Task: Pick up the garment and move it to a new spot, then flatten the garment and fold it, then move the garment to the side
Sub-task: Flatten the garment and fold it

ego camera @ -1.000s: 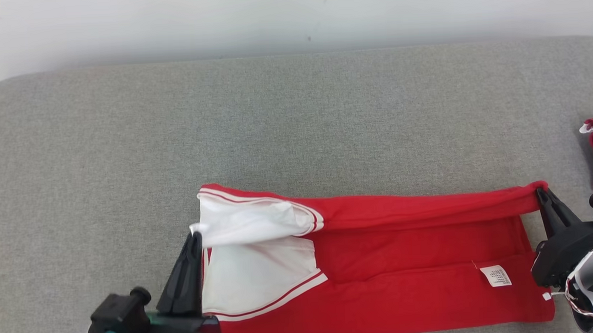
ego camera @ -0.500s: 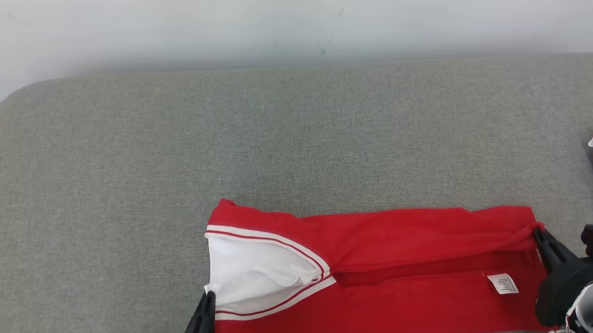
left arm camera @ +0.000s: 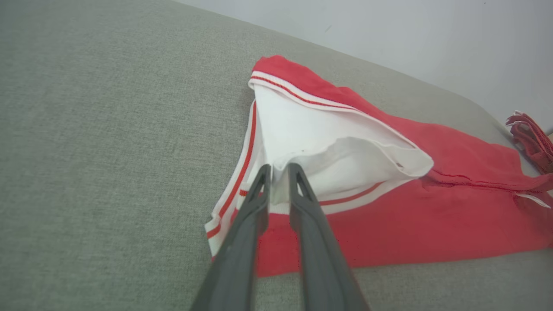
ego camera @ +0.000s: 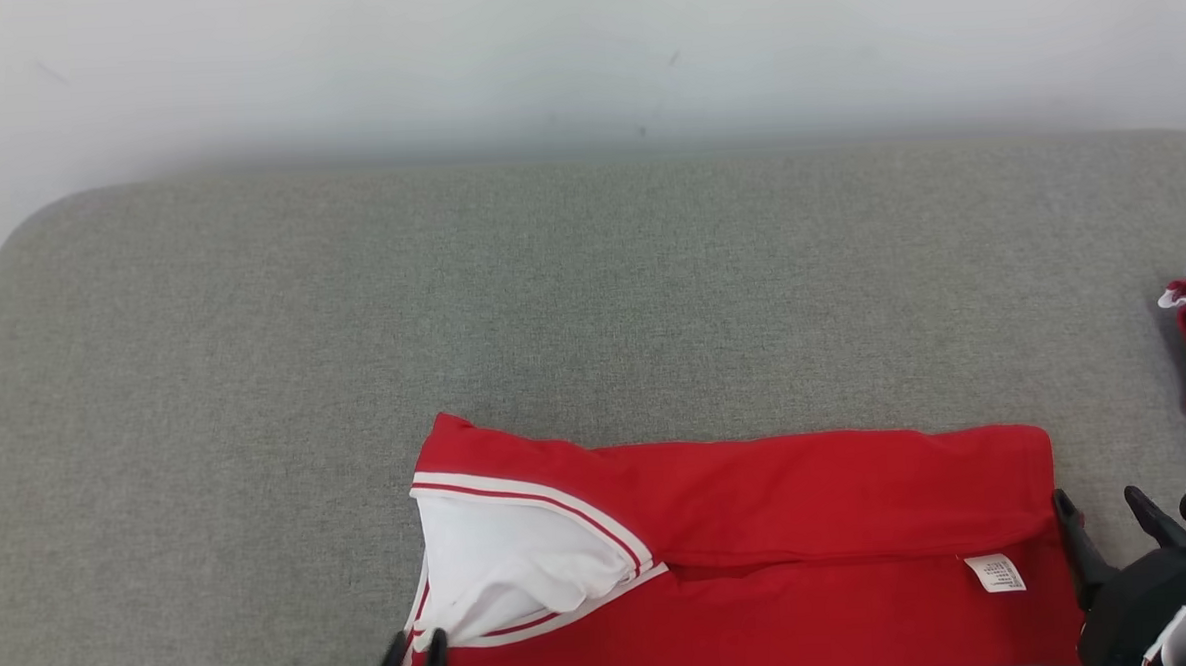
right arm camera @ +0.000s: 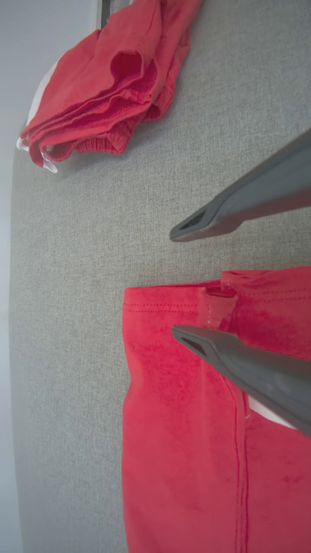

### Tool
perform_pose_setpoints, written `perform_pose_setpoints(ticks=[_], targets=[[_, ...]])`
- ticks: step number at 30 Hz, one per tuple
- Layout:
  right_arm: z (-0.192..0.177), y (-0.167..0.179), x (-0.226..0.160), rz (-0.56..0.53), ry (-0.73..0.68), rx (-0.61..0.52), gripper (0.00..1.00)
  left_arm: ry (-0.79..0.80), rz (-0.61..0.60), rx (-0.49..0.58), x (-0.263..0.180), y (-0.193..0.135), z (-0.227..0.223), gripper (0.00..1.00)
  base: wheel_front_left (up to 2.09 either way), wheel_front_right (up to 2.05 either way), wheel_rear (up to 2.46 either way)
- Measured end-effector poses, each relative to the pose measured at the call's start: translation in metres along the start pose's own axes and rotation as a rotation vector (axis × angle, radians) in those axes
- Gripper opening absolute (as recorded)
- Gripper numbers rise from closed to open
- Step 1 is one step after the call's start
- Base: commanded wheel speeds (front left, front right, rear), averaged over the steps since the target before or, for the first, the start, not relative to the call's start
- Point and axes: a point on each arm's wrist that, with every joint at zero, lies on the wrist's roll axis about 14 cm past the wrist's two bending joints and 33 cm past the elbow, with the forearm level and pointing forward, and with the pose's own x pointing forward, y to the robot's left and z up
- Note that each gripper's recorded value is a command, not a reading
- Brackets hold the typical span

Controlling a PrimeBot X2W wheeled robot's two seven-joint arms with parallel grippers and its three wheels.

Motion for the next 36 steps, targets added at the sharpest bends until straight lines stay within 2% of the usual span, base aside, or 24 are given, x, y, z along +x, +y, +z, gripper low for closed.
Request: perform_pose_setpoints(ticks=[4,8,11,15,21,28,36], targets=[[0.005,0.001,-0.008,-0.015,-0.053,0.059,1.0,-0.006,0.014,0.053,-0.004,0.007,-0.001,1.0,0.0,0.0,0.0],[0.009,0.009,-0.02,-0.027,-0.107,0.143,1.0,-0.078,0.031,0.104,-0.006,0.013,0.015,1.0,0.0,0.0,0.0],[0.011,0.008,-0.028,-0.043,-0.143,0.192,1.0,-0.151,0.039,0.141,-0.008,0.015,0.036,1.0,0.0,0.0,0.0],[0.008,0.013,-0.039,-0.051,-0.176,0.264,1.0,-0.358,0.065,0.138,-0.018,0.014,0.094,1.0,0.0,0.0,0.0],[0.007,0.016,-0.05,-0.059,-0.213,0.311,1.0,-0.45,0.104,0.139,-0.04,0.026,0.116,1.0,0.0,0.0,0.0],[0.001,0.021,-0.049,-0.057,-0.199,0.323,1.0,-0.431,0.121,0.159,-0.044,0.032,0.109,1.0,0.0,0.0,0.0],[0.004,0.01,-0.035,-0.076,-0.105,0.306,1.0,-0.404,0.127,0.166,-0.046,0.036,0.101,1.0,0.0,0.0,0.0]])
